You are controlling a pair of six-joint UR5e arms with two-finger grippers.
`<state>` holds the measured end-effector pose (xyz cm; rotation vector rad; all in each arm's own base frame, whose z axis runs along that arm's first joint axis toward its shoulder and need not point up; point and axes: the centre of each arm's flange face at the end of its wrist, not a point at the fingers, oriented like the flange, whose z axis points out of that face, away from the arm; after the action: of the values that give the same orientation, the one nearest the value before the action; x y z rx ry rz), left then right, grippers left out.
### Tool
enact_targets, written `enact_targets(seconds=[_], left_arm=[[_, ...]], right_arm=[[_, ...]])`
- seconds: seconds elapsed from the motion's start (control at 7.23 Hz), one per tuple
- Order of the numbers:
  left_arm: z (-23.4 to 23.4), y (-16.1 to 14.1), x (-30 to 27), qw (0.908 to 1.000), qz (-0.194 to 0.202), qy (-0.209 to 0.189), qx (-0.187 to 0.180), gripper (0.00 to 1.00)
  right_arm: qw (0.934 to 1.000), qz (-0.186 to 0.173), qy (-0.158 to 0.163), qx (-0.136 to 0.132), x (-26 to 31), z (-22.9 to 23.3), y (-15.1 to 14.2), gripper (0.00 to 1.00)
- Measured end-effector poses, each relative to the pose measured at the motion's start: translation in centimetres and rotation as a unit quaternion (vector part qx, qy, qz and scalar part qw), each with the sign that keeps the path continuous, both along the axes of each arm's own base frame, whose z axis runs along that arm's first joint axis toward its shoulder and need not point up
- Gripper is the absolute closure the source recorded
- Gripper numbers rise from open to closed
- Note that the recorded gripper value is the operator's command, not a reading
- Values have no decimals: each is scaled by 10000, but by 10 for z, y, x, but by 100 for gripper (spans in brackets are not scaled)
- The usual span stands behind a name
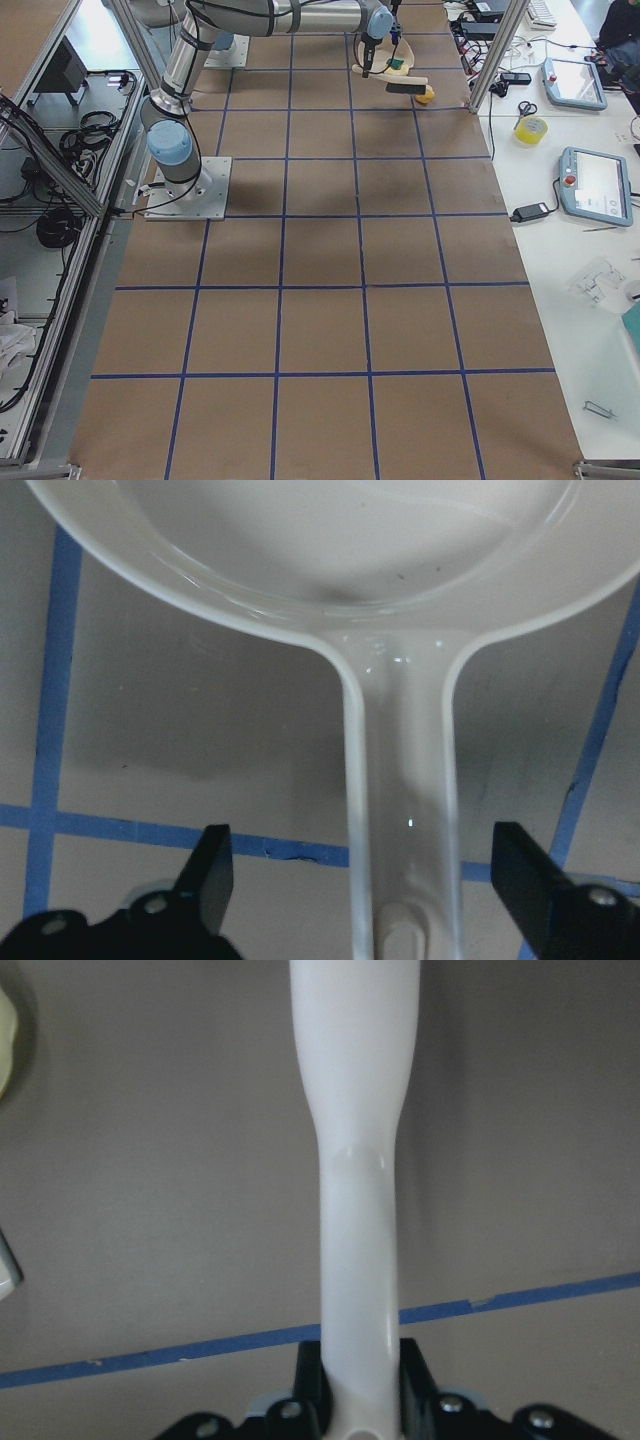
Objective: Sweep and dump trash into bin
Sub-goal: 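Pull the brush back with the right gripper toward the yellow potato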
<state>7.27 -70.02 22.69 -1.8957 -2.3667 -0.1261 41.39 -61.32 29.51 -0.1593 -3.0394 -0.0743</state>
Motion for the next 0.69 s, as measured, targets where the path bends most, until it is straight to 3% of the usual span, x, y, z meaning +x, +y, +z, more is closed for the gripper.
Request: enact_targets(seconds=[0.14, 0.28, 0.55, 0.69], left_arm=[[0, 0, -1, 10000, -24, 3, -4, 38], [0, 0, -2, 10000, -40, 2, -7, 52], [2, -1, -6, 10000, -70, -6, -12, 56], [3, -1, -10, 9999, -99, -12, -22, 94]], right_arm=[[9999, 52, 111, -10, -20, -2, -12, 100], [9996, 107, 269, -40, -45, -3, -27, 100], [9983, 437, 383, -32, -84, -12, -52, 100], [9961, 771, 430, -65, -92, -18, -62, 100]])
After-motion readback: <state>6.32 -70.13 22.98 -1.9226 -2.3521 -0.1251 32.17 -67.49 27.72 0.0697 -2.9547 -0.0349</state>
